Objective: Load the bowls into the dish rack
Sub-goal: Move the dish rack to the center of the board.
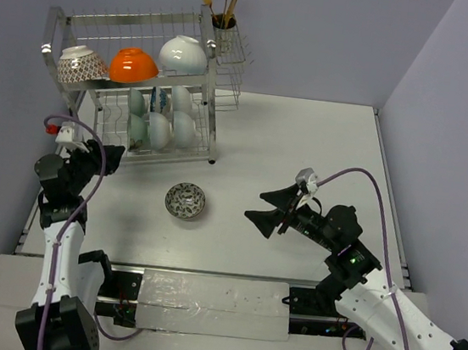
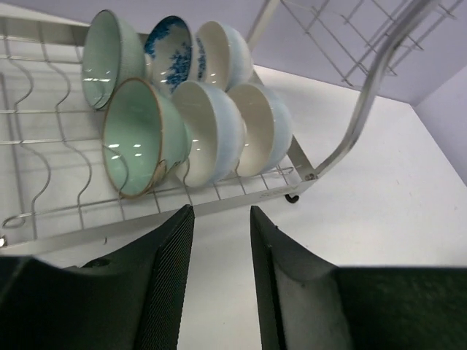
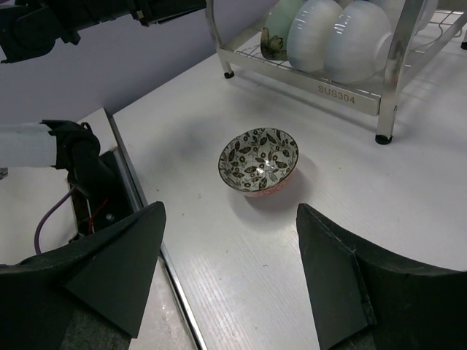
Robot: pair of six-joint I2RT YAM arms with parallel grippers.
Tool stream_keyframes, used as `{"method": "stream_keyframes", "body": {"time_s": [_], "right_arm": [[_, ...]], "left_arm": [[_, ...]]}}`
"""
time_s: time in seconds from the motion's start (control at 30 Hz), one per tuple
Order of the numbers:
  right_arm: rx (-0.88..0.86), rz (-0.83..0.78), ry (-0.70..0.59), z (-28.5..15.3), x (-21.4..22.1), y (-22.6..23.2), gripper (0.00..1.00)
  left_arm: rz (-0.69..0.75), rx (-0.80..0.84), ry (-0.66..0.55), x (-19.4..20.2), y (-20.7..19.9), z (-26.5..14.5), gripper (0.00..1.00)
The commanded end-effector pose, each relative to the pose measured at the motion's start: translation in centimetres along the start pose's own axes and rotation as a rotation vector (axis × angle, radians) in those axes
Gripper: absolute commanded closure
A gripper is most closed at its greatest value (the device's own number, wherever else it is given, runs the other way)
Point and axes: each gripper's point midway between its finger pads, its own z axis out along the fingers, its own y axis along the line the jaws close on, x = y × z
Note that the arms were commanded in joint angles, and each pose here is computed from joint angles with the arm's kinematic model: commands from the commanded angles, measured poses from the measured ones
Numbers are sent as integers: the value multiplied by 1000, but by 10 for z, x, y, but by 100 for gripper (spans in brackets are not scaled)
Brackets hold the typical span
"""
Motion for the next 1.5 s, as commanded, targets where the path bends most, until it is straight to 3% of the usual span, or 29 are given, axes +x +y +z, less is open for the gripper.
{"method": "stream_keyframes", "body": {"time_s": [0.0, 0.17, 0.33, 0.6, 0.77, 1.07, 1.23, 1.47], "right_arm": [[-24, -26, -47, 0, -13, 6, 20], [-26, -28, -61, -3, -16, 8, 20], [-18, -31, -101, -9, -22, 9, 20], [-36, -27, -115, -11, -23, 13, 19], [-48, -29, -116, -11, -23, 15, 19], [-69, -31, -97, -8, -19, 17, 20], [-80, -31, -96, -8, -19, 18, 20], [-90, -35, -97, -7, -20, 20, 20]], "left_arm": [[-43, -98, -14, -9, 8, -5, 58], [-68, -348, -101, -38, 53, -10, 50], [-43, -501, -175, -68, 95, -19, 45], [35, -445, -166, -75, 118, 0, 36], [92, -370, -78, -56, 127, 16, 30], [6, -92, -10, -30, 94, 38, 41], [-66, -44, 24, -14, 73, 33, 55], [-113, 10, 52, 5, 35, 24, 61]]}}
